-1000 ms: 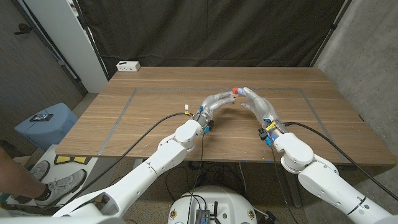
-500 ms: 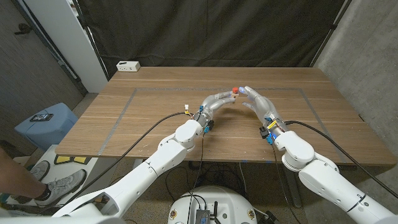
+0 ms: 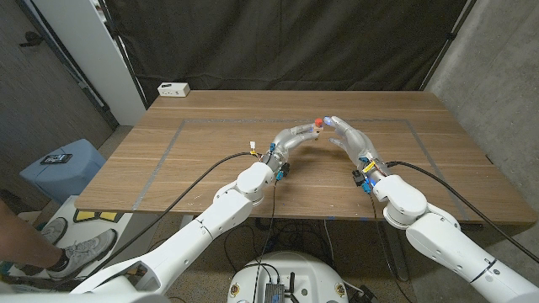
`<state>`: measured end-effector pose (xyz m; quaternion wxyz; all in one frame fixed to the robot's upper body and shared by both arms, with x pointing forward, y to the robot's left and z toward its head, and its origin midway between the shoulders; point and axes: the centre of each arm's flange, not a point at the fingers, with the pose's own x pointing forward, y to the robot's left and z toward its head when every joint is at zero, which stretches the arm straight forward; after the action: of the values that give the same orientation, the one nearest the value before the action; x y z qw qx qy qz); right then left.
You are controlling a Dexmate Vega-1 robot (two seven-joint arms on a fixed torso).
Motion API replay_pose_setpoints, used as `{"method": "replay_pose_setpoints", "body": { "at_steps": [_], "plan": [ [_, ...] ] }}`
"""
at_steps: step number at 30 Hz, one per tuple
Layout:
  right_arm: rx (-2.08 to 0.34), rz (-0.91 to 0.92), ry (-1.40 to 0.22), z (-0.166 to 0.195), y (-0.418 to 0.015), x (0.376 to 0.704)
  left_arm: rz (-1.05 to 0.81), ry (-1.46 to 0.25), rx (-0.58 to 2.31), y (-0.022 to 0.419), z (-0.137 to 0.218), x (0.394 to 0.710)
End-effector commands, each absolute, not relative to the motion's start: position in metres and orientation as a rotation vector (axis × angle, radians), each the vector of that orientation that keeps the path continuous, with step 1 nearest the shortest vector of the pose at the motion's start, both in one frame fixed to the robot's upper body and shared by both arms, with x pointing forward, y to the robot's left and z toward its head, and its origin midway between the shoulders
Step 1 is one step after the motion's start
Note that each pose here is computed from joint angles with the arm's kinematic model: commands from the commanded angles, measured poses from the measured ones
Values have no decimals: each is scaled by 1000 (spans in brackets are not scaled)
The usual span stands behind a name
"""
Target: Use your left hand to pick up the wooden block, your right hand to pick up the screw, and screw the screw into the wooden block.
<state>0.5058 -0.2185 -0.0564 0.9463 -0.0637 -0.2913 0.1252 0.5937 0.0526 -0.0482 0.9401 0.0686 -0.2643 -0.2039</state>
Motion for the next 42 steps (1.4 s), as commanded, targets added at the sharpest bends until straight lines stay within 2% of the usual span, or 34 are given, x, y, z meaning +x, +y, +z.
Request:
{"method": "replay_pose_setpoints", "body": {
  "at_steps": [1, 42],
  "plan": [
    [-137, 272, -577, -57, -217, 510, -420, -541, 139, 53, -49, 592],
    [-159, 288, -587, -55, -215, 509, -420, -512, 143, 53, -52, 597]
  ]
}}
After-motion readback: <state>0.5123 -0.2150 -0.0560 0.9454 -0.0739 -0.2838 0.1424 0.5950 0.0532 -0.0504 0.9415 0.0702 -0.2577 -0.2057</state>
